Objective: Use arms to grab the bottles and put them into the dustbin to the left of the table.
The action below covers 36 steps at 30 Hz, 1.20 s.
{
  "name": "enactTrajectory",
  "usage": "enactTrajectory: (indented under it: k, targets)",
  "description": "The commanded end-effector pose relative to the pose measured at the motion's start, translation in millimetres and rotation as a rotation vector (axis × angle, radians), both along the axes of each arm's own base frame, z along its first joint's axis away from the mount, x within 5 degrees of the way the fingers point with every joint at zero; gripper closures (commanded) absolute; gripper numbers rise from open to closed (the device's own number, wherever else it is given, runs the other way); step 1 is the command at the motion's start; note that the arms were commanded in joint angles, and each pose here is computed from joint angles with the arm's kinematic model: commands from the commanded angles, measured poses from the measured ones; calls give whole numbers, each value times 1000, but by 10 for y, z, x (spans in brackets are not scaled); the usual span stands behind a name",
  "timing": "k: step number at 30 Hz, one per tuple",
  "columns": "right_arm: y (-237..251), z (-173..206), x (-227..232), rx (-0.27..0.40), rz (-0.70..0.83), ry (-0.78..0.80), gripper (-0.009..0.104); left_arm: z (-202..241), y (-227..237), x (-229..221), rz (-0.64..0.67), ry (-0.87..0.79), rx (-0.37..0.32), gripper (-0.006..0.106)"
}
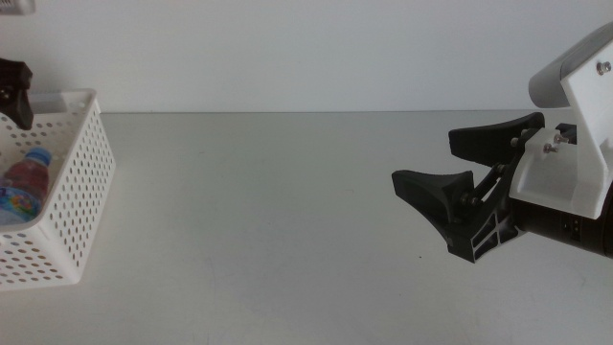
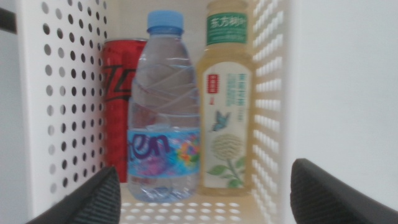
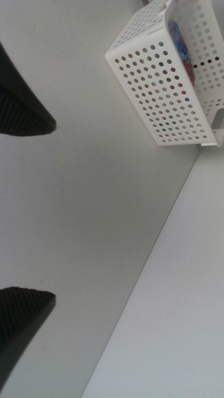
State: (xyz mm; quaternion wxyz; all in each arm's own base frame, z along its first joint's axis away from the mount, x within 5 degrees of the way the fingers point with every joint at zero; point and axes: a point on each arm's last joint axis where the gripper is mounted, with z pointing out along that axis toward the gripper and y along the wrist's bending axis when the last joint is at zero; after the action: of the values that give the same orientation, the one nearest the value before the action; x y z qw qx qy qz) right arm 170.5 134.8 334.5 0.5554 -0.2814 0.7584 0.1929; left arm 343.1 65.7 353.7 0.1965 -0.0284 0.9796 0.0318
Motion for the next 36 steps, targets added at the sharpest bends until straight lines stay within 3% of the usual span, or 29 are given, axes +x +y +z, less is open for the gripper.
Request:
enactTrajectory:
  k: [1,8,18,27,31,36]
  targets:
    - [-13,232,-5,63,-8,-108,33,396,-114,-238,1,-105,-56,7]
    - [-13,232,-5,63,-8,-108,33,837,-389,-613,-268,-279,-133,7]
    - [-13,232,-5,63,-8,-108,33,1157,-737,-1338,-366,-443,-144,7]
    - [-13,232,-5,63,-8,-108,33,903,-1046,-1791,-357,-794,-147,7]
    - [-13,232,-5,63,-8,-108,33,825,-1025,-1895,-302,-864,-180,7]
    - [-13,232,-5,63,-8,-108,33,822,-990,-1947,-298,-873,-143,7]
